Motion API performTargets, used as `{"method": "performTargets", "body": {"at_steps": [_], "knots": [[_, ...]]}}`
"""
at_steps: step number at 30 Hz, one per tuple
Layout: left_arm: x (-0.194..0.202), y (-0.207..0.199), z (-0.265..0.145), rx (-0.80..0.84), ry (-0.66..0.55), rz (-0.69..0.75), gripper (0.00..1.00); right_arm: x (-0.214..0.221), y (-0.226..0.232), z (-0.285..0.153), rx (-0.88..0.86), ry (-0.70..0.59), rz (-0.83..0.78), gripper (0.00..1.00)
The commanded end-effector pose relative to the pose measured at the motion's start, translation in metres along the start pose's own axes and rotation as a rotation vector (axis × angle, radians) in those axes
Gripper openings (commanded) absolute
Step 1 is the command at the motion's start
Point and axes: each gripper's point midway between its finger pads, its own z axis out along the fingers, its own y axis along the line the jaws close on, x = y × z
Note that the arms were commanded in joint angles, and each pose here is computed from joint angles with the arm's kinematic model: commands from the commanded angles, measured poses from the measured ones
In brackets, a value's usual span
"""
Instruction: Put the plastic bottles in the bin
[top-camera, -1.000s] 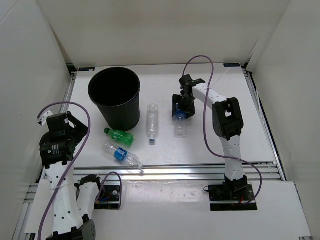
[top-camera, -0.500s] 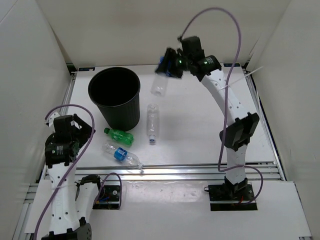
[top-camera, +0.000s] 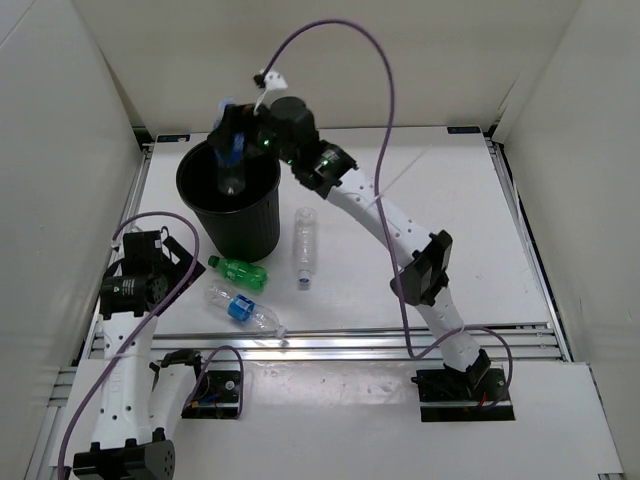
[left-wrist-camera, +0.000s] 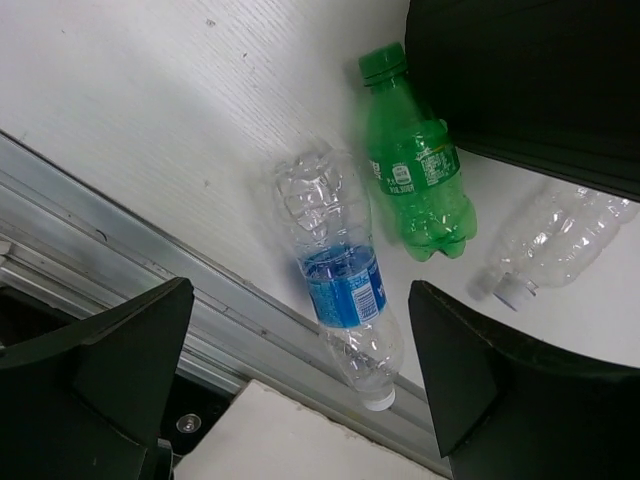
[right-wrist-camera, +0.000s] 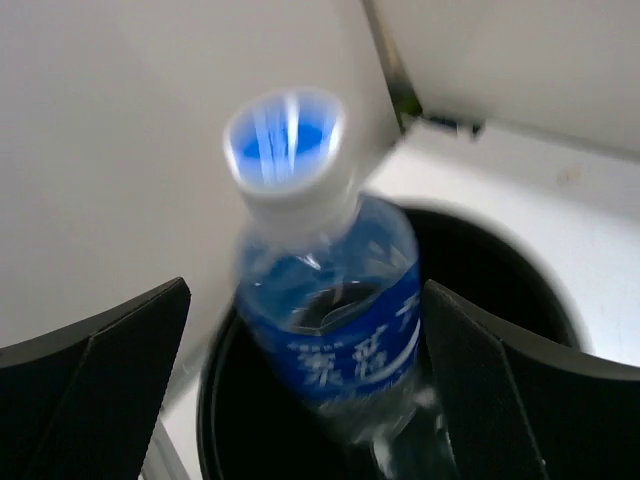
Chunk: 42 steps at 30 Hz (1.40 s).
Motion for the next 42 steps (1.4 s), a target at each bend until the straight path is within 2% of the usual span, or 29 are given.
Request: {"method": "performTargets", "body": {"at_steps": [1,2,3,6,7,8,9,10,11,12,14,18,20,21,24,29,33,36,37,39,42], "knots": [[0.01,-0.004,0.005,0.012,0.043,-0.041,1.0,-0.119,0.031,-0.071,0.077,-0.244,-0.062,1.0],[0.011,-0.004,0.009,0.011,0.044,-0.053,1.0,-0.144,0.026,-0.096,0.09,-0.28,-0.002,1.0],[0.015,-0.004,0.01,0.012,0.057,-0.069,1.0,-0.174,0.021,-0.141,0.101,-0.339,0.07,1.0],[0.017,-0.005,0.017,0.021,0.045,-0.128,1.0,-0.198,-0.047,-0.195,0.237,-0.372,0.26,1.0],[0.019,-0.007,0.017,0.039,0.047,-0.138,1.0,-0.162,-0.07,-0.196,0.292,-0.219,0.297,1.0],[0.021,-0.012,0.02,0.061,0.059,-0.148,1.0,-0.144,-0.108,-0.201,0.364,-0.141,0.359,1.0],[0.02,-0.016,0.018,0.081,0.052,-0.172,1.0,-0.112,-0.125,-0.196,0.369,-0.022,0.424,1.0],[0.024,-0.016,0.021,0.085,0.066,-0.182,1.0,-0.086,-0.145,-0.198,0.35,0.083,0.466,1.0],[0.029,-0.015,0.026,0.084,0.081,-0.194,1.0,-0.03,-0.141,-0.199,0.247,0.289,0.566,1.0],[0.028,-0.017,0.027,0.095,0.07,-0.207,1.0,0.001,-0.148,-0.194,0.224,0.372,0.604,1.0],[0.033,-0.015,0.033,0.089,0.076,-0.245,1.0,0.037,-0.171,-0.2,0.233,0.457,0.647,1.0],[0.031,-0.013,0.04,0.082,0.049,-0.277,1.0,0.107,-0.228,-0.207,0.371,0.589,0.645,1.0],[0.03,-0.01,0.048,0.044,0.056,-0.285,1.0,0.148,-0.25,-0.206,0.399,0.7,0.726,1.0],[0.023,-0.01,0.047,0.031,0.039,-0.281,1.0,0.155,-0.246,-0.202,0.342,0.735,0.76,1.0],[0.015,-0.011,0.051,-0.011,0.059,-0.264,1.0,0.188,-0.251,-0.187,0.328,0.795,0.769,1.0],[0.024,-0.002,0.063,-0.084,0.12,-0.235,1.0,0.229,-0.268,-0.164,0.284,0.864,0.87,1.0],[0.029,0.014,0.064,-0.163,0.128,-0.214,1.0,0.252,-0.265,-0.142,0.245,0.906,0.879,1.0],[0.028,0.019,0.056,-0.181,0.112,-0.211,1.0,0.271,-0.268,-0.127,0.283,0.931,0.845,1.0],[0.028,0.022,0.055,-0.189,0.105,-0.21,1.0,0.285,-0.276,-0.133,0.346,0.967,0.862,1.0],[0.03,0.026,0.051,-0.208,0.105,-0.216,1.0,0.295,-0.276,-0.131,0.358,0.98,0.853,1.0],[0.043,0.04,0.042,-0.265,0.141,-0.227,1.0,0.307,-0.272,-0.125,0.377,0.994,0.847,1.0]]}}
